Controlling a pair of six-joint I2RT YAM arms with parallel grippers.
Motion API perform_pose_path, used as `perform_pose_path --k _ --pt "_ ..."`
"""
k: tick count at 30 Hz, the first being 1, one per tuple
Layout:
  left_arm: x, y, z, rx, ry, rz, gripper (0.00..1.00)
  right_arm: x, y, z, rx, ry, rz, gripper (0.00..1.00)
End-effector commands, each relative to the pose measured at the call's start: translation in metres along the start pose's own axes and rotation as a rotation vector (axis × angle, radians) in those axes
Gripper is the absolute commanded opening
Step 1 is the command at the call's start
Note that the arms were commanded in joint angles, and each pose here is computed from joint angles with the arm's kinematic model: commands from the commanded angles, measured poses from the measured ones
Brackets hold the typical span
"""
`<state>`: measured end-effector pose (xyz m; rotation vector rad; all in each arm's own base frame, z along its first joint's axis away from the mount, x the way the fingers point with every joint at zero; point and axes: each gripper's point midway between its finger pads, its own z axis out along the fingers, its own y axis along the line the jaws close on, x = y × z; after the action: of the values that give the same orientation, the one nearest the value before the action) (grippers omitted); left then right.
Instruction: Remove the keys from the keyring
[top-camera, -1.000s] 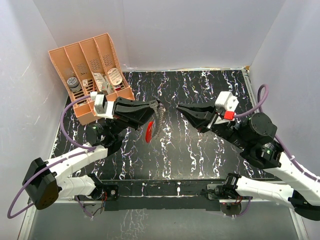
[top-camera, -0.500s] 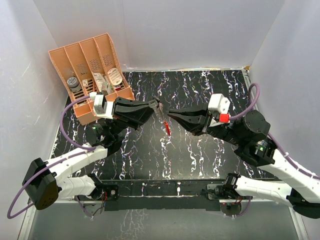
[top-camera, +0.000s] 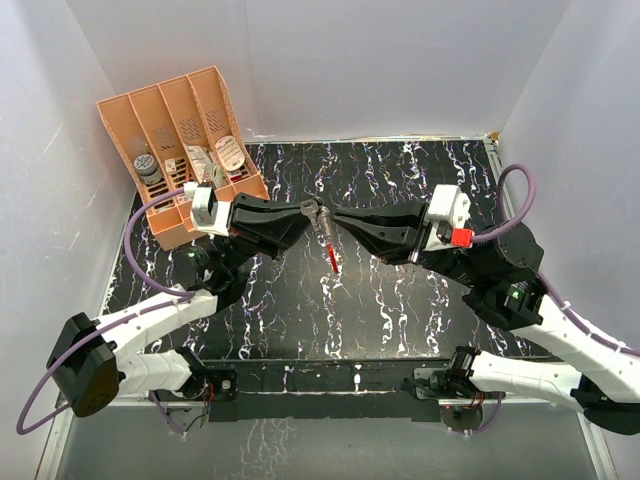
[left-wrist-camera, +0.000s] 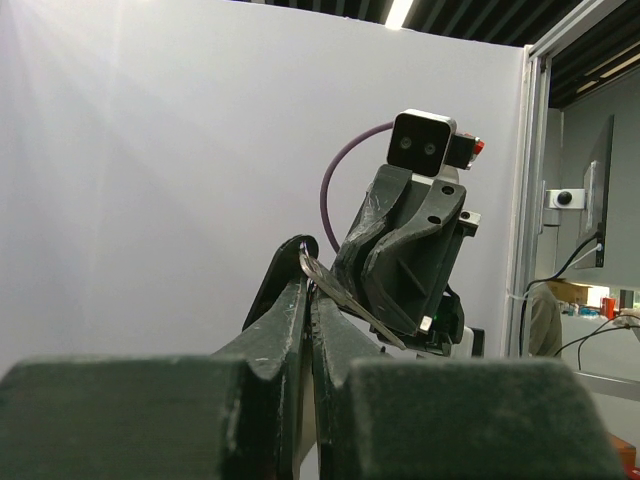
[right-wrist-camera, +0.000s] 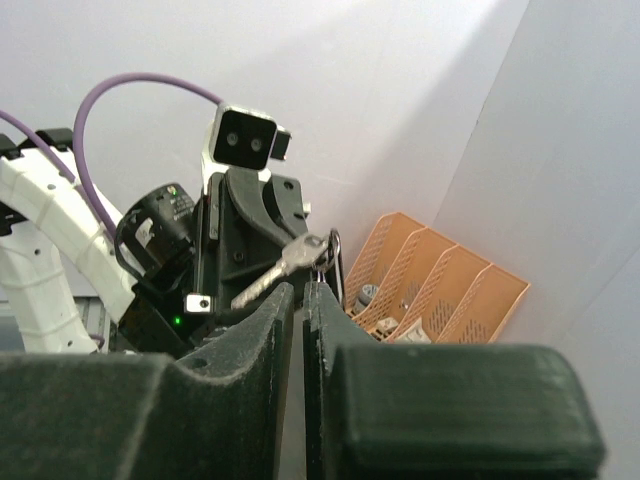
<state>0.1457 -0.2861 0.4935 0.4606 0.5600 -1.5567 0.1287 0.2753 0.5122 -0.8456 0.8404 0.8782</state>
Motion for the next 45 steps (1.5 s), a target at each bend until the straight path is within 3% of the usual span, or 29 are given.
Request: perform_pose_path --k 1,12,45 --pt "-0.022 -0.015 0.004 0.052 -0.079 0.029 0.0 -0.025 -0.005 0.005 0.009 -0.098 -0.032 0.09" --pt "-0.023 -0.018 0.003 0.06 -0.088 0.018 0.0 -0.022 -0.008 0.008 0.023 -0.097 -0.04 0.18" --pt "-0.031 -0.025 0.008 0.091 -0.094 0.029 0.0 0.002 -0.016 0.01 0.071 -0.032 -0.046 0.23"
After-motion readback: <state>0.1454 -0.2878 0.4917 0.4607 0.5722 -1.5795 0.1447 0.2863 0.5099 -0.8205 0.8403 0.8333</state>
